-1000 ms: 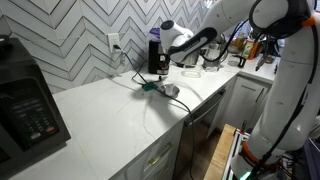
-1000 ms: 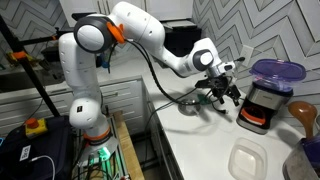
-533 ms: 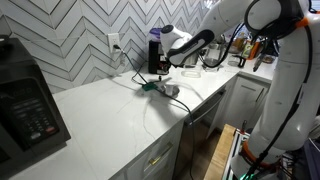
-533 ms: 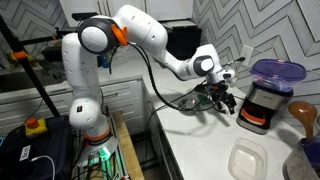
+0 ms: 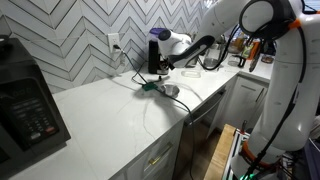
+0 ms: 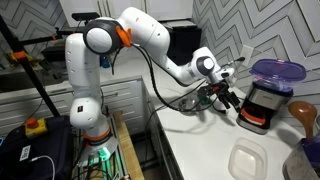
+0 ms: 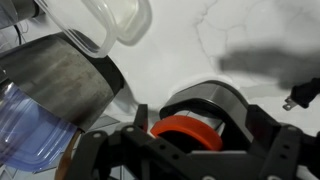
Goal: Pick up the heart shaped cookie cutter and place it on the left side of the kitchen counter
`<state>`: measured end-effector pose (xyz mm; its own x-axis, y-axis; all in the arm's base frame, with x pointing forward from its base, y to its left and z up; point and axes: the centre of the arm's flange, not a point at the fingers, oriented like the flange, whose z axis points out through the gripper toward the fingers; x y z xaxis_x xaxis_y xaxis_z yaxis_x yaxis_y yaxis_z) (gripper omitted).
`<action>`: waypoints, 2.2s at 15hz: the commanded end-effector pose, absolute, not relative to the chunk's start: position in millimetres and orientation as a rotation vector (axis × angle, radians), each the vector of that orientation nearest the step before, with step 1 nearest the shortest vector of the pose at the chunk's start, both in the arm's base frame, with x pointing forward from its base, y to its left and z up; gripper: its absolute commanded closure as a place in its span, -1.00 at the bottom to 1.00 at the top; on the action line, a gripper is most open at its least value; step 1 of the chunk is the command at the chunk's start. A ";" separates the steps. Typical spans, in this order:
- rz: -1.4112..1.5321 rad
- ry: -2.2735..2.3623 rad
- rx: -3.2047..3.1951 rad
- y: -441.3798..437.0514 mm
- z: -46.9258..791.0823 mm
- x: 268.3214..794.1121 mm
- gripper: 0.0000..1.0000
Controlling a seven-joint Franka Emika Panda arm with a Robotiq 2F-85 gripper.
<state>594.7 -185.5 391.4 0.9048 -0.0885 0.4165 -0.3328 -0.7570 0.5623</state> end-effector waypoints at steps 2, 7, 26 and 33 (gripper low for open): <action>0.580 -0.356 2.345 -189.8 379.6 610.7 -1.00; 0.606 -0.257 2.434 -189.3 373.1 636.1 -1.00; 0.561 -0.055 2.551 -188.7 374.2 641.7 0.41; 0.365 0.236 2.689 -143.7 405.1 571.7 0.93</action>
